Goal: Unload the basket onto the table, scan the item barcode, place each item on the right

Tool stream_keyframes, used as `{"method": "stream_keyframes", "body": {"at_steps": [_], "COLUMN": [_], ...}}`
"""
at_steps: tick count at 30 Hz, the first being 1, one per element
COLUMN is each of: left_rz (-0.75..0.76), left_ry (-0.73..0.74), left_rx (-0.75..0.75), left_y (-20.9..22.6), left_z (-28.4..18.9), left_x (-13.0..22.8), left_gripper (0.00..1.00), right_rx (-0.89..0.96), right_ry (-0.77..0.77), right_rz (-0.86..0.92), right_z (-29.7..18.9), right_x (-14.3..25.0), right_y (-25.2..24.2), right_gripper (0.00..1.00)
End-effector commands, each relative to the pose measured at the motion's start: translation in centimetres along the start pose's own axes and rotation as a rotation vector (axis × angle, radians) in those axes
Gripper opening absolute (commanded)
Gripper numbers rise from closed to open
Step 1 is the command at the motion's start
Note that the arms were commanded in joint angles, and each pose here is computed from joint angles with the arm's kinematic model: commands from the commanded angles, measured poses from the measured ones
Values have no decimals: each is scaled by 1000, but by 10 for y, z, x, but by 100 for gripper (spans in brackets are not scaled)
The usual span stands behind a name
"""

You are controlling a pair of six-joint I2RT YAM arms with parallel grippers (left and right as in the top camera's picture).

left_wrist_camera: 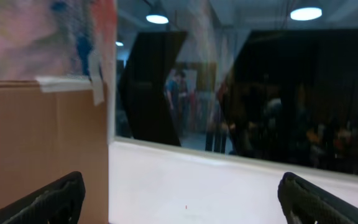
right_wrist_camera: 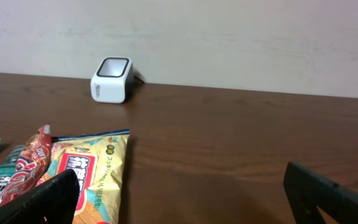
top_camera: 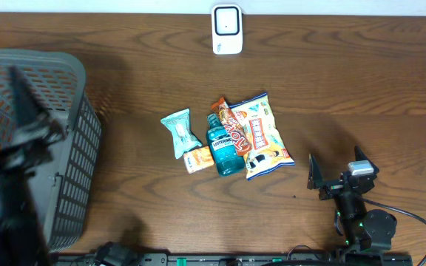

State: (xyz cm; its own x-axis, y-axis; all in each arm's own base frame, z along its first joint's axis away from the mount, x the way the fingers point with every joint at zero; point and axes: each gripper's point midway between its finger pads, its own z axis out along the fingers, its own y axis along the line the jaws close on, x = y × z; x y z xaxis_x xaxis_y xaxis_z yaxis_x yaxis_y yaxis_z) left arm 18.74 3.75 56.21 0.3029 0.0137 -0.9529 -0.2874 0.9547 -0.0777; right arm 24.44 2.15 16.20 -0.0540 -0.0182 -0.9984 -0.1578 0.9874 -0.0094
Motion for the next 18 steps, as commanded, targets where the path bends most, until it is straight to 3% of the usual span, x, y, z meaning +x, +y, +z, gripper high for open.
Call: {"method": "stream_keyframes", "body": {"at_steps": [1, 11, 18], "left_rz": [-12, -90, -166], "left_ry": [-51, -203, -370], "left_rx": [-12, -125, -291], "left_y": [21, 81, 124], "left_z": [-22, -85, -159], "left_x": [-10, -43, -67], "left_gripper": [98, 98, 98], "right_rx": [-3, -3, -3], "right_ry": [-1, -1, -1], "right_rz": [-2, -2, -2], "right_z": [0, 0, 0], "right_x": [1, 1, 1], "right_y": [1, 1, 1], "right_gripper": [99, 99, 99]}}
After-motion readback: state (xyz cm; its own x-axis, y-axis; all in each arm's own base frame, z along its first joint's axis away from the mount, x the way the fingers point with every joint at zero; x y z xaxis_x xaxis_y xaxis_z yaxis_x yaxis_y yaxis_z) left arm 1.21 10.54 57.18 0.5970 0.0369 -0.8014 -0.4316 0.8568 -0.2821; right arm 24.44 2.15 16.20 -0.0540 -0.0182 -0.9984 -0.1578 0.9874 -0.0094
